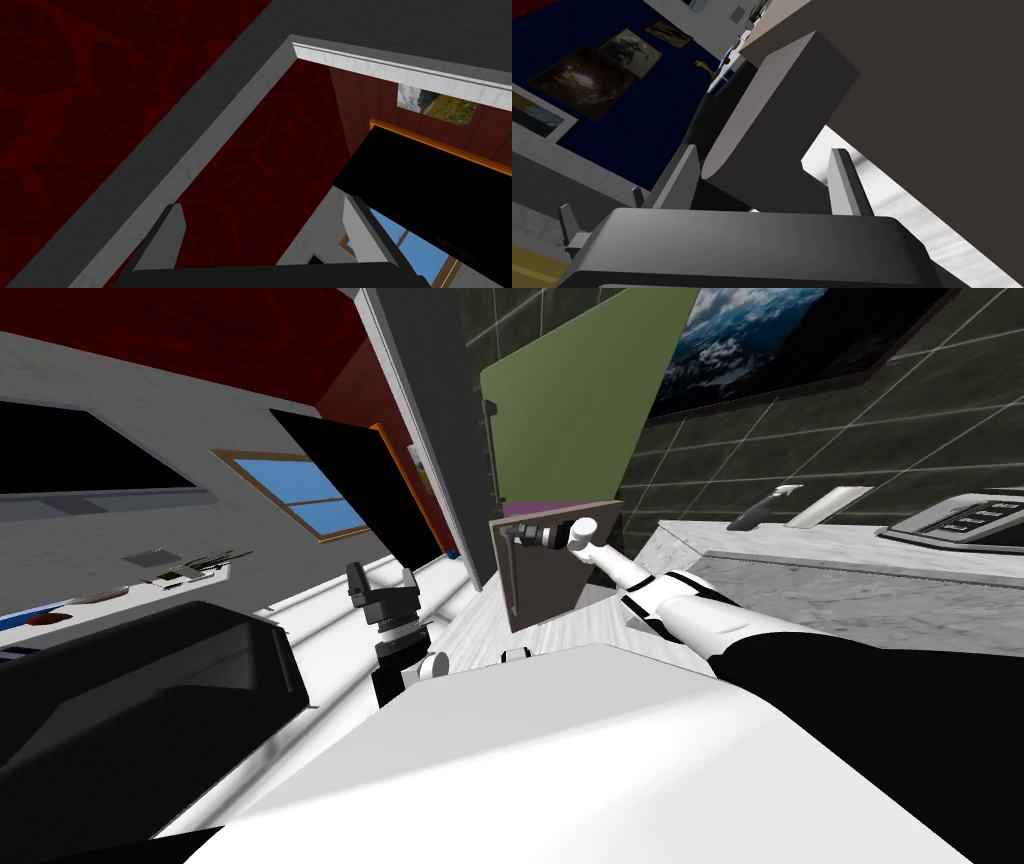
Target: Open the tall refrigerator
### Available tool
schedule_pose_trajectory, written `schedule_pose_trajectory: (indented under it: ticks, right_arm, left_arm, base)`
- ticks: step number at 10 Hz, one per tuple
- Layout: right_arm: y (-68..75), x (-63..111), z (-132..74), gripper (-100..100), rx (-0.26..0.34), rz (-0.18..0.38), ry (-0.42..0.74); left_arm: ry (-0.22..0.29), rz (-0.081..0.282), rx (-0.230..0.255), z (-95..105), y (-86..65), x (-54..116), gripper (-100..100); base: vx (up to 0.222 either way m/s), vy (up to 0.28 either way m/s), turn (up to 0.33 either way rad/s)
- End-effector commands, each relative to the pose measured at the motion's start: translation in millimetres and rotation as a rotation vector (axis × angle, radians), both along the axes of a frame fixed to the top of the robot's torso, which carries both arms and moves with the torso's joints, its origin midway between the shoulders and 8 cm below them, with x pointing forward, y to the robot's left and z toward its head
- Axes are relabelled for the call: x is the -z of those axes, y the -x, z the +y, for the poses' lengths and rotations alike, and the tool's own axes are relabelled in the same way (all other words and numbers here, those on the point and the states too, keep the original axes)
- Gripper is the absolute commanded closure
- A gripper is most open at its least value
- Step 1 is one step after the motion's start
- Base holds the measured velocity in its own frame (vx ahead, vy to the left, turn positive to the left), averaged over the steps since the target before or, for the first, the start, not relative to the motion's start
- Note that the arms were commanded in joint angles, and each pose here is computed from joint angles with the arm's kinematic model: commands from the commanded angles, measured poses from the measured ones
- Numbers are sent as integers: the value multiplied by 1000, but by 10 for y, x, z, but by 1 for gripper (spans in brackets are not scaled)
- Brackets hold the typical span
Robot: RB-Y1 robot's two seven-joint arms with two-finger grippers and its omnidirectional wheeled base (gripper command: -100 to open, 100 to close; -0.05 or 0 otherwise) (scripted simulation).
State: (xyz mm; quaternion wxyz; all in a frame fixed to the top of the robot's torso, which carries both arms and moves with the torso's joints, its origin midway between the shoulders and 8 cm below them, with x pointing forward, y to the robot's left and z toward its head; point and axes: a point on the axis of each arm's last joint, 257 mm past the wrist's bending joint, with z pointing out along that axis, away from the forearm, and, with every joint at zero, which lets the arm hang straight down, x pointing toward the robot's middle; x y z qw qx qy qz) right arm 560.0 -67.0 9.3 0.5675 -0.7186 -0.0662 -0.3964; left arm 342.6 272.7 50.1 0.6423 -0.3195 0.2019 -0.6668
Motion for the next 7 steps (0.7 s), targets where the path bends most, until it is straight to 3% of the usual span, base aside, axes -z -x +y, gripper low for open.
schedule_pose_trajectory:
  ticks: [1, 2, 4, 7]
  right_arm:
    - [2, -13, -27, 100, 55, -120, 18]
    - [10, -100, 5, 100, 68, -187, 42]
    - [-119, -120, -86, 100, 129, -273, 98]
    - [-203, -56, -152, 100, 163, -366, 199]
  left_arm:
    - [0, 0, 0, 0, 0, -1, 0]
    - [0, 0, 0, 0, 0, 0, 0]
    - [0, 0, 0, 0, 1, 0, 0]
    - [0, 0, 0, 0, 1, 0, 0]
  base:
    - [-39, -255, 481]
    - [-12, -140, 239]
    - [6, 11, -1]
    - [9, 25, 1]
